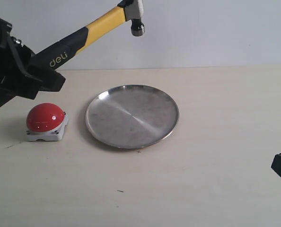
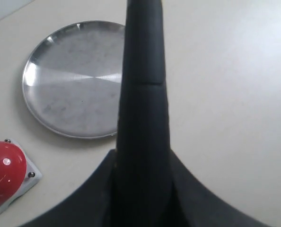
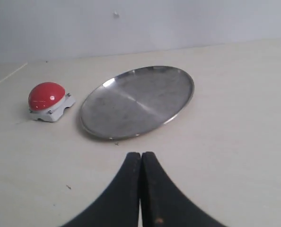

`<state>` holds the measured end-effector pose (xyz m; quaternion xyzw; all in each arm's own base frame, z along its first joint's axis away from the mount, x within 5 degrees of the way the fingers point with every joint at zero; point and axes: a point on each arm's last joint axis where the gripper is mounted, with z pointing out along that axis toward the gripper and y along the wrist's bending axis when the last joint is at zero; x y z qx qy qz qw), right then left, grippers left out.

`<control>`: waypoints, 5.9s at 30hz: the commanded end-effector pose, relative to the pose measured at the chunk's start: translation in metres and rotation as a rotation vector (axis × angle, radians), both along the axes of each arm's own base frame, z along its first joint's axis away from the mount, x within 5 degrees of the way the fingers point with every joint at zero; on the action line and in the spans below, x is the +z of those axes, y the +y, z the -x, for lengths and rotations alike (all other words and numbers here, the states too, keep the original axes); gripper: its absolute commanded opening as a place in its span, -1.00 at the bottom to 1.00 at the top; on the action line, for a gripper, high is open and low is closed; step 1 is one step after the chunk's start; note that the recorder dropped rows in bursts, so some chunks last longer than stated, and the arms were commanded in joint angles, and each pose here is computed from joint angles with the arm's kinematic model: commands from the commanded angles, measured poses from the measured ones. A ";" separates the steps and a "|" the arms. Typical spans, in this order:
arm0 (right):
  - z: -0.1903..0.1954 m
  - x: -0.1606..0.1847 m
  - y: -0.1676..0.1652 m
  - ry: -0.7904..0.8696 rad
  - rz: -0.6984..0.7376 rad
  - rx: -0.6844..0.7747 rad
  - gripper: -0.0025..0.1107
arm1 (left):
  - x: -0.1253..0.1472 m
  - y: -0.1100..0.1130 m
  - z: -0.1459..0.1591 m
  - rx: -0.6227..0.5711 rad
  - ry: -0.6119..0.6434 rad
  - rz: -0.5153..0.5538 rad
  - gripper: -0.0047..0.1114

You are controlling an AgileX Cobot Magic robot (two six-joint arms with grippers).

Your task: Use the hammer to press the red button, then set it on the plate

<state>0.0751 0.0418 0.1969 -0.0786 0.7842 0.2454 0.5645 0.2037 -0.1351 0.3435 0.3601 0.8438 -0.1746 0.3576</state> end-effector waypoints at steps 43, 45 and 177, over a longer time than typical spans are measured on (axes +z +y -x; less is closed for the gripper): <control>0.035 0.023 0.005 -0.300 -0.114 0.247 -0.96 | -0.088 0.092 0.093 0.571 -0.220 0.400 -0.92; 0.035 0.023 0.005 -0.300 -0.114 0.247 -0.96 | -0.101 0.094 0.095 0.591 -0.197 0.383 -0.92; 0.035 0.023 0.005 -0.300 -0.114 0.250 -0.96 | -0.121 0.068 -0.006 0.672 0.121 0.024 -0.92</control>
